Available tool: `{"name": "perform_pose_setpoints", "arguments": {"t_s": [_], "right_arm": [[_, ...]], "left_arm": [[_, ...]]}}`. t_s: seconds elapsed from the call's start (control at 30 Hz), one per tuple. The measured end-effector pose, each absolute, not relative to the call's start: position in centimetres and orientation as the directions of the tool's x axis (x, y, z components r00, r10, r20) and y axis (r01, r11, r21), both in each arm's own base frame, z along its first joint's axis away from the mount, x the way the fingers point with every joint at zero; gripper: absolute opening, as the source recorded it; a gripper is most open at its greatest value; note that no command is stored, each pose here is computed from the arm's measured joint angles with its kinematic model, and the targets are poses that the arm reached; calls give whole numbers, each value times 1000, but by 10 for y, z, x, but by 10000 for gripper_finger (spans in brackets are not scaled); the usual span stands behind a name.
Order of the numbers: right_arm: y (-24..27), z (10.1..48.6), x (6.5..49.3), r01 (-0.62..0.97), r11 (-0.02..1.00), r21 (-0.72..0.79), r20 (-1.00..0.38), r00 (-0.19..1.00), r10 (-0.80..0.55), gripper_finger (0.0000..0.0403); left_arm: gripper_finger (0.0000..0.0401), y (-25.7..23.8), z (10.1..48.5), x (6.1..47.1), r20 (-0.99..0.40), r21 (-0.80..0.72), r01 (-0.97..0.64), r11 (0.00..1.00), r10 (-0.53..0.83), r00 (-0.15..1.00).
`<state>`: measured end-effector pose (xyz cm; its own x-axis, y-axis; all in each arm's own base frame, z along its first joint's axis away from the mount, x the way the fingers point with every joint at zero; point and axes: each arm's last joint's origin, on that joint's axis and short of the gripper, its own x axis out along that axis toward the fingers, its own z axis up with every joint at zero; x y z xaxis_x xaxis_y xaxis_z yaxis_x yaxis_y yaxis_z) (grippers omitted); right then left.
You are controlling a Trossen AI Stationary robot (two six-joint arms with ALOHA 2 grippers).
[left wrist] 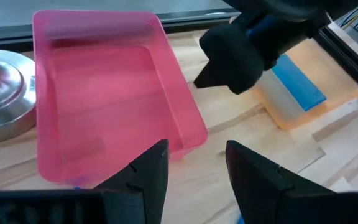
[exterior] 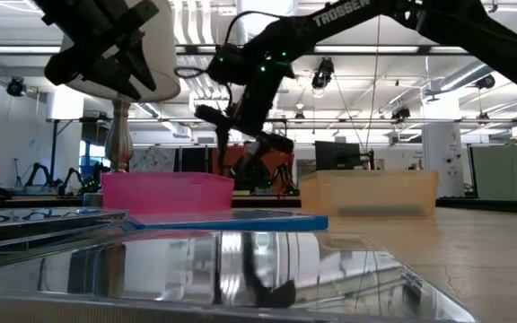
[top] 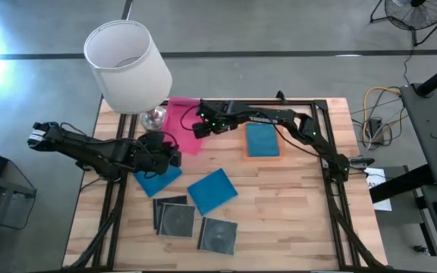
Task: Pick & place jewel cases by type
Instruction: Adjust the red bin
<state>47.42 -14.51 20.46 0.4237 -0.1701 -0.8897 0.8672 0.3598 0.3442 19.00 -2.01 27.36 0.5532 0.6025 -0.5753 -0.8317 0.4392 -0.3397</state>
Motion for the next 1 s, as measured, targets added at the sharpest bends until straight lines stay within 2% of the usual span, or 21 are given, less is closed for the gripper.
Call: {"name": "perform_pose_setpoints", "arguments": {"t_s": [0.1,0.27,0.4,0.5,0.67,0.8,1.0], "right_arm": [[-140,208,482,836,362,412,-858,490,-155,201],[-131,207,484,845,352,403,-859,482,-173,201],[-128,184,494,839,314,444,-859,498,-118,201],[-125,168,498,849,306,431,-873,478,-97,201],[-124,174,490,896,310,319,-899,389,-202,196],[-125,171,483,912,322,253,-926,325,-193,163],[-122,173,479,925,308,223,-941,286,-180,78]], "left_arm": [[142,-20,274,190,-576,-344,-828,442,597,558],[142,-21,274,191,-578,-339,-820,460,586,568],[142,-22,276,193,-564,-347,-806,480,580,588],[142,-23,277,194,-556,-340,-798,497,578,597],[142,-23,277,195,-556,-348,-792,502,569,606],[142,-24,277,195,-557,-348,-790,504,567,607],[142,-24,277,195,-558,-348,-790,505,566,607]]}}
